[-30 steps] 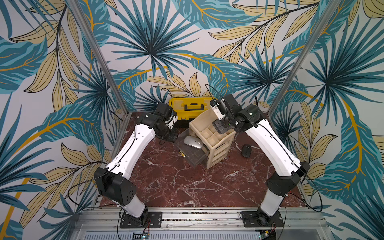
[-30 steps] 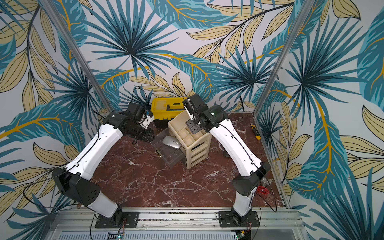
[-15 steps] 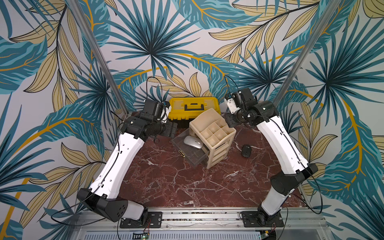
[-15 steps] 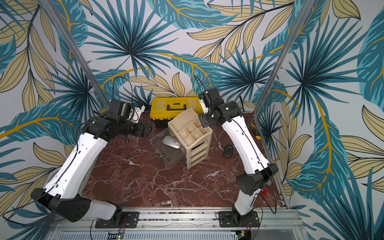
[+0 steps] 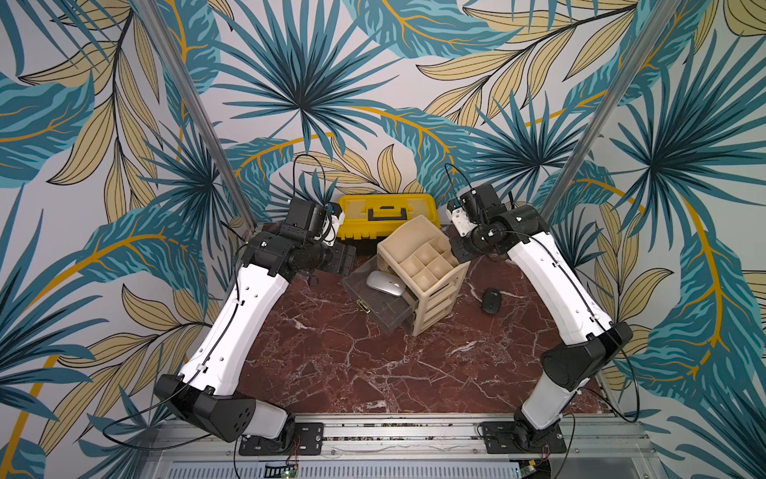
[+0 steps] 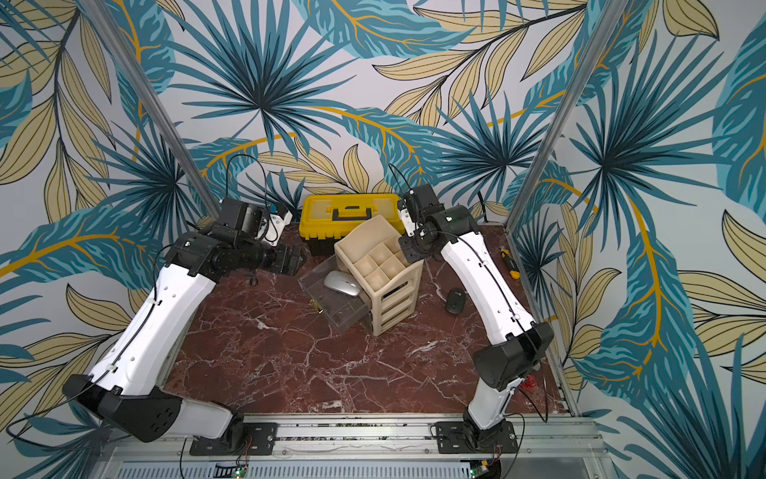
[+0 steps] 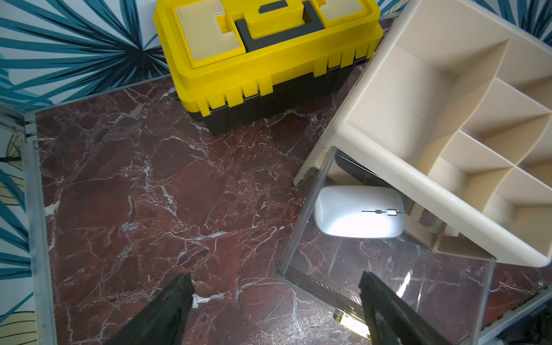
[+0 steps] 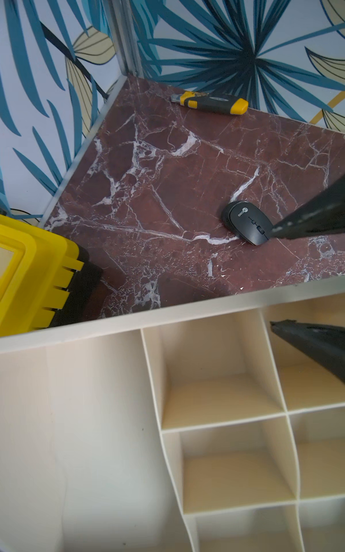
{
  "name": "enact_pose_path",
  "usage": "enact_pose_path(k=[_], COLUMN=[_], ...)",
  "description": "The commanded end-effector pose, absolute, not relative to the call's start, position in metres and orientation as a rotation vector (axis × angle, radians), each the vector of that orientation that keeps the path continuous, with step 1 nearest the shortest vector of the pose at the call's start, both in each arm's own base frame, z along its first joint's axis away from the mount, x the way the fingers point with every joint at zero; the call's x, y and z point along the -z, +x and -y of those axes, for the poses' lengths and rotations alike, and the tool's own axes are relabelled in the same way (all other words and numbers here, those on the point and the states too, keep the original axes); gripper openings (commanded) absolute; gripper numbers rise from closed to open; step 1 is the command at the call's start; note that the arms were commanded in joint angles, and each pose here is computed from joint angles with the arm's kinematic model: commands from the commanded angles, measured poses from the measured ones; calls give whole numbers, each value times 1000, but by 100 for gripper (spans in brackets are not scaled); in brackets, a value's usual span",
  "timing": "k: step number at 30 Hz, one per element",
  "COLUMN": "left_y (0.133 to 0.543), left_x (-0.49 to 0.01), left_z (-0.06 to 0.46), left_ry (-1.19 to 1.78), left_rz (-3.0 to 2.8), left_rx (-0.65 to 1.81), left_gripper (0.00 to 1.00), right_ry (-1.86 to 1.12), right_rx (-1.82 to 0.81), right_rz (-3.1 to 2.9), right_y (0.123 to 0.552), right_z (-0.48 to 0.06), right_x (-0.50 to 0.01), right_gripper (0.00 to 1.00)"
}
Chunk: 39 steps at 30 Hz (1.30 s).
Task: Take the mice out of the drawer
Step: Adjust the mouse in the drawer.
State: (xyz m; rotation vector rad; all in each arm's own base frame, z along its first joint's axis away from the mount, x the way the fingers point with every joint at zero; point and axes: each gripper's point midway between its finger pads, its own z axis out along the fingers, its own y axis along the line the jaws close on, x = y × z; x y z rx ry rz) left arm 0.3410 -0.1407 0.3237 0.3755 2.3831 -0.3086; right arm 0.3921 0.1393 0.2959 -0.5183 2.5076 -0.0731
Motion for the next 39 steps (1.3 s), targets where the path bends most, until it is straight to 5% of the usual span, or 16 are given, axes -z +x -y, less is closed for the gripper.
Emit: enact_pose_path(k=[1, 8, 12, 17, 23, 39], left_y=[335, 331, 329, 335, 359, 396], left_x=[-342, -342, -329, -309, -295, -252], left_z=[158, 185, 204, 230, 240, 255], left_ry=[450, 545, 627, 699, 689, 735], left_rz=[-2318, -2305, -2333, -2358, -2329, -2400], left_rx=[429, 552, 573, 631, 564, 526], left_gripper=[88, 57, 53, 20, 1, 0], right_ry=[-511, -505, -507, -511, -508, -566], right_rx=[49, 31, 29, 28, 37, -23], right_rz=[-2543, -2558, -2558, -2560, -2559, -2541], right_y=[385, 385, 384, 384, 384, 383], right_z=[-136, -134, -133, -133, -130, -136], right_x=[-289, -285, -285, -284, -285, -282], right_gripper=[43, 28, 19, 9, 0, 0])
